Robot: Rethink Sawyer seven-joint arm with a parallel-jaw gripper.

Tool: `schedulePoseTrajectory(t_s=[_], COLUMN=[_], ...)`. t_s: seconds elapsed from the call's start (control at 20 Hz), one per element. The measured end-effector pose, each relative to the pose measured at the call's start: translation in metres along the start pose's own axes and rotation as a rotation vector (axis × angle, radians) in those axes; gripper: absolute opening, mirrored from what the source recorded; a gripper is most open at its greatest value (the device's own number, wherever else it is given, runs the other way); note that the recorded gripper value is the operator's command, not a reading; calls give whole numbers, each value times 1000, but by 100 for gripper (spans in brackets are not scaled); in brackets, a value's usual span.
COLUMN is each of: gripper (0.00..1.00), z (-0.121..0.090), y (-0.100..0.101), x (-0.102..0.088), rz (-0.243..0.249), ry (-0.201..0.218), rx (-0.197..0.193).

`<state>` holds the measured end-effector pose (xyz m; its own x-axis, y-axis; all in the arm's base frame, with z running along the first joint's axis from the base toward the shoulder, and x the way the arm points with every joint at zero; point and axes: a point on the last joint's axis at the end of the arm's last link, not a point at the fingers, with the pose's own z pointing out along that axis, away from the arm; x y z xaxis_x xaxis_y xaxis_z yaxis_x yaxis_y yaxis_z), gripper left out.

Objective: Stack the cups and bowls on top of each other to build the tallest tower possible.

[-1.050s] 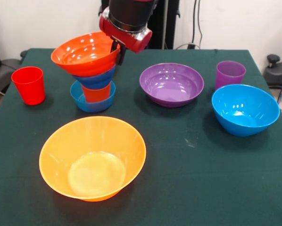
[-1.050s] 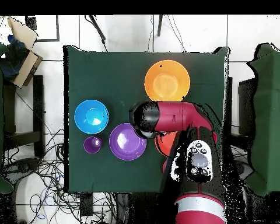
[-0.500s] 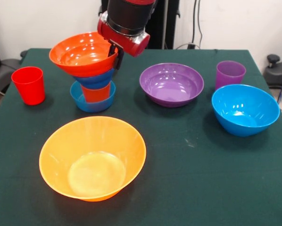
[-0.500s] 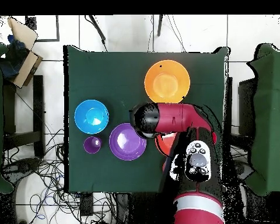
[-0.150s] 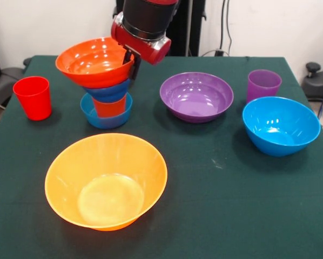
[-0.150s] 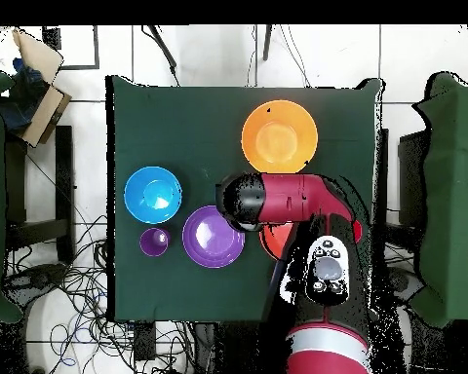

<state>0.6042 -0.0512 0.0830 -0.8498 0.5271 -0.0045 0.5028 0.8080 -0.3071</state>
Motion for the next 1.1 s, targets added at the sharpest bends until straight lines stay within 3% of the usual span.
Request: schedulePoseTrajectory(t_s=[0.05,0.45,1.1], gripper=[100,100,100], z=[0,15,27], y=[0,5,2], x=[0,3,23], rz=[0,-9,-18], ry=[0,-25,9], rx=[1,-21,-13])
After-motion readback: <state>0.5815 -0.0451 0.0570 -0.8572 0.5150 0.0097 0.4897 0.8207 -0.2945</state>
